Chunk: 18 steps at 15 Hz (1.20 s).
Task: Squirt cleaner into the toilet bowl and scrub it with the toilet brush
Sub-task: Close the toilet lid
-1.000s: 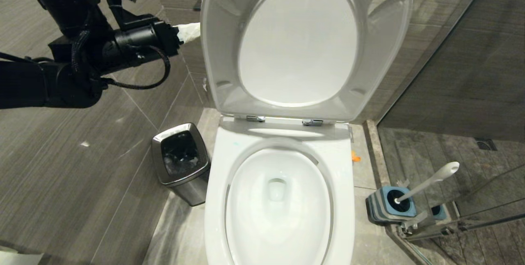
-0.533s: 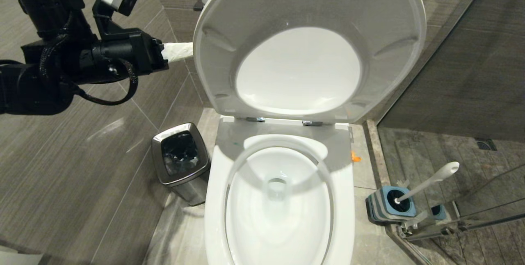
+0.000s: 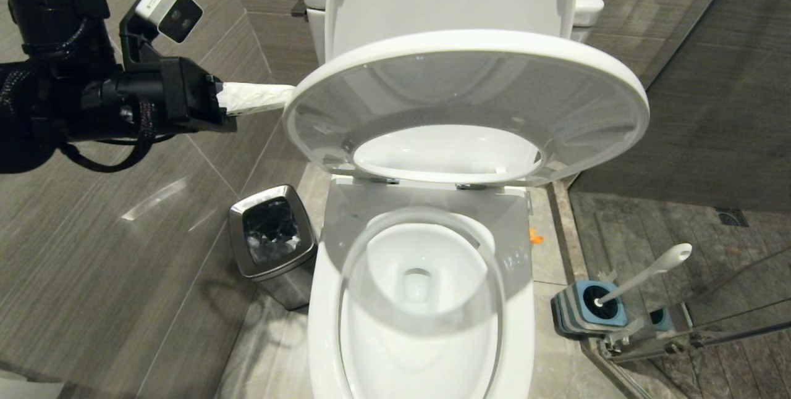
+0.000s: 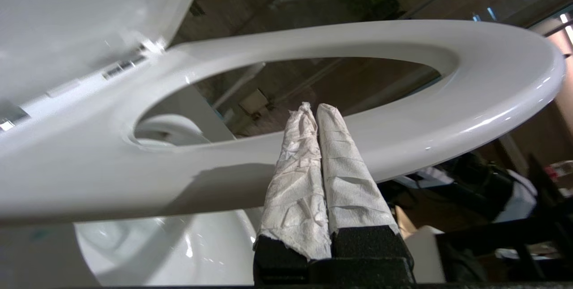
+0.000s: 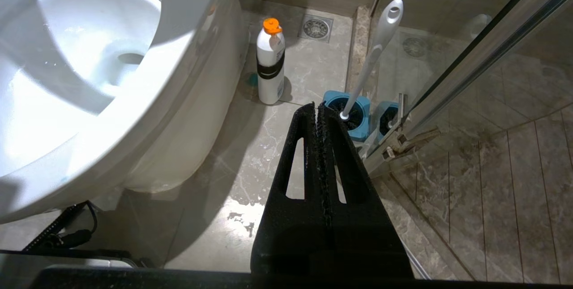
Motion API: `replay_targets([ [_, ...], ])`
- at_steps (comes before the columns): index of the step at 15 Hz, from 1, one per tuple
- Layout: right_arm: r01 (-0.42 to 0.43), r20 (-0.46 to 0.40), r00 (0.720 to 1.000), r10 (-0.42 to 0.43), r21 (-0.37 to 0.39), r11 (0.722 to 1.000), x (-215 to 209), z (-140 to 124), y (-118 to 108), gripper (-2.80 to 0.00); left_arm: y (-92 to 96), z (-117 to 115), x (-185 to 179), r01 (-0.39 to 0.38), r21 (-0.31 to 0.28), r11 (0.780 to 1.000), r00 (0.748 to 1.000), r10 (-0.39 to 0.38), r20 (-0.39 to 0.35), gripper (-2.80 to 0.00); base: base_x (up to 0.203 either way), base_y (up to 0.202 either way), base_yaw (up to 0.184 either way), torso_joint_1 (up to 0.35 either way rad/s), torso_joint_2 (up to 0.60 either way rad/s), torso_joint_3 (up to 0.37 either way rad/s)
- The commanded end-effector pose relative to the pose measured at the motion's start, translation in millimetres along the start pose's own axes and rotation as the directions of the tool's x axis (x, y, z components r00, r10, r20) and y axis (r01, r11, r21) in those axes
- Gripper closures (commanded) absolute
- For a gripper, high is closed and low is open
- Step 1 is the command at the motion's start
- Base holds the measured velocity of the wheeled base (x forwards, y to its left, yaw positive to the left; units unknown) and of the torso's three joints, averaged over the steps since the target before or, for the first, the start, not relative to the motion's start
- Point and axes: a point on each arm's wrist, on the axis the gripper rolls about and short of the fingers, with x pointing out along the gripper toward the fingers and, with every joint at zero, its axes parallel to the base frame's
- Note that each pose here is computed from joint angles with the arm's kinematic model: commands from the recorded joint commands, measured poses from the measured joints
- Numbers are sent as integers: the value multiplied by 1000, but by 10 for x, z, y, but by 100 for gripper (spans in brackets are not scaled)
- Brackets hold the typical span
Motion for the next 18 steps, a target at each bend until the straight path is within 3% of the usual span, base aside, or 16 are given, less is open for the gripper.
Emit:
replay_targets([
  [1,0,-1,1000,0,-1,1000,1,0,0,0,-157,-63,-46,1,-103,995,999,-4,-34,0,0,0,0,0,0,0],
  [4,0,-1,1000,0,-1,1000,1,0,0,0,-224,-279,-85,-27,-195,981,995,7,-103,0,0,0,0,0,0,0],
  [8,0,-1,1000,0,-1,1000,1,0,0,0,-344,-630,-157,-116,-265,957,972,55,-227,0,0,0,0,0,0,0],
  [11,0,-1,1000,0,-1,1000,1,0,0,0,-328,-713,-198,-132,-286,949,970,64,-236,0,0,0,0,0,0,0],
  [18,0,-1,1000,0,-1,1000,1,0,0,0,-291,-1041,-238,-156,-388,908,959,45,-281,0,0,0,0,0,0,0],
])
